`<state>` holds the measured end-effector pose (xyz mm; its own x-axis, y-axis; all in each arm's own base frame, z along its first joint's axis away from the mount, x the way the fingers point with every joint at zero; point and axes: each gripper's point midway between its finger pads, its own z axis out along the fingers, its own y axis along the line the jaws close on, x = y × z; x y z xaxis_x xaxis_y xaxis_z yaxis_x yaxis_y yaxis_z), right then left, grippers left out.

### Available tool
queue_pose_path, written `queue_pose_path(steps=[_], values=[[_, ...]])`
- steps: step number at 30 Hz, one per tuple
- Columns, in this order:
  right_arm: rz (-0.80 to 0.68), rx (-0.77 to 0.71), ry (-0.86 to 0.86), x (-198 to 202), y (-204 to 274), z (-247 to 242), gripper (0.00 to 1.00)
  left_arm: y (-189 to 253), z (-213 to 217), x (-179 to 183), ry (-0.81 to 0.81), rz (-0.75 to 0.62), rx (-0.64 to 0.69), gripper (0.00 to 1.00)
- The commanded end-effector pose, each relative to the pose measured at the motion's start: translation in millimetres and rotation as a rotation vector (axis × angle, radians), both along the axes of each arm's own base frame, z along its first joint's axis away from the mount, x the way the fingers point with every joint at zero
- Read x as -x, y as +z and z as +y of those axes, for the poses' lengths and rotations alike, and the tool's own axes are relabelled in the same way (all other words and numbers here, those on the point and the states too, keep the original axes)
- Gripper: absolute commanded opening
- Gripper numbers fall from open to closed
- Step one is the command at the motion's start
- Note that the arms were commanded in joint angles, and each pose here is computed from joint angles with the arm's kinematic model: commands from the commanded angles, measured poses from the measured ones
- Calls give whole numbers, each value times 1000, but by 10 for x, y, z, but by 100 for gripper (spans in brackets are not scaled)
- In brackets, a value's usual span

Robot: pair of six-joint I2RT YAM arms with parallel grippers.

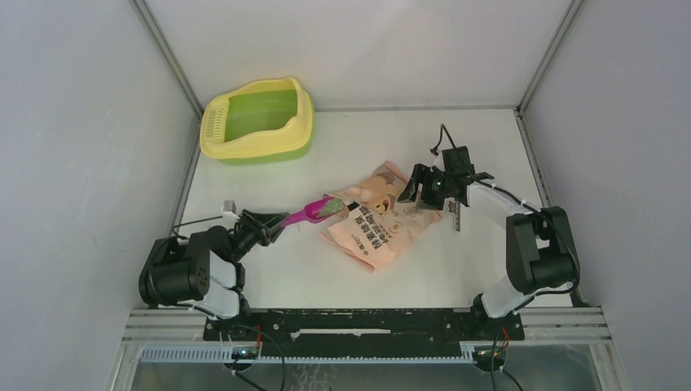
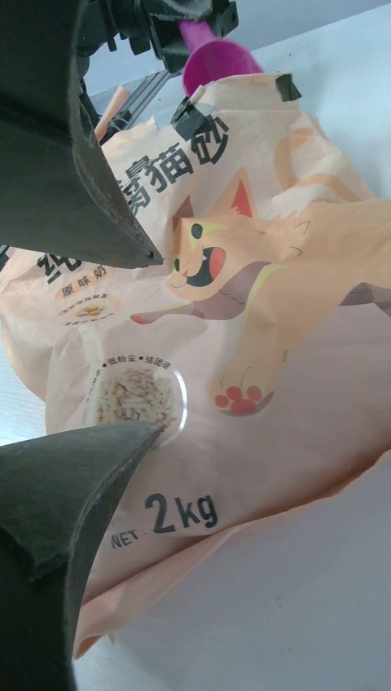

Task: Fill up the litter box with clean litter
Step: 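Scoop the cat litter from the cat litter bag.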

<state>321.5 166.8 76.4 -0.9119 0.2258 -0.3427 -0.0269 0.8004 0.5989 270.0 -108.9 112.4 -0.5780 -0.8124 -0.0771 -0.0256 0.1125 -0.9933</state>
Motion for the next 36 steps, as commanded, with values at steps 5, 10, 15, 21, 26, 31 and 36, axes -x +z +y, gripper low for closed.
queue_pose_path(steps=[5, 10, 15, 21, 26, 31, 36], values=[[-1, 43, -24, -373, -92, 37, 74, -251, -60, 273, -23, 85, 19, 0], [34, 125, -25, -435, -333, 37, 74, -212, -63, 251, -28, 74, 24, 0], [39, 168, -54, -523, -441, -14, 74, -251, -117, 210, -40, 81, 12, 0], [50, 186, -124, -643, -477, -166, 74, -254, -187, 75, -44, 75, 1, 0], [77, 232, -205, -682, -548, -420, 74, -160, -249, -135, -52, 43, 10, 0], [88, 237, -256, -668, -575, -603, 74, -106, -421, -216, -88, 28, 17, 0], [91, 264, -307, -632, -575, -749, 74, -62, -549, -324, -105, 17, 27, 0]])
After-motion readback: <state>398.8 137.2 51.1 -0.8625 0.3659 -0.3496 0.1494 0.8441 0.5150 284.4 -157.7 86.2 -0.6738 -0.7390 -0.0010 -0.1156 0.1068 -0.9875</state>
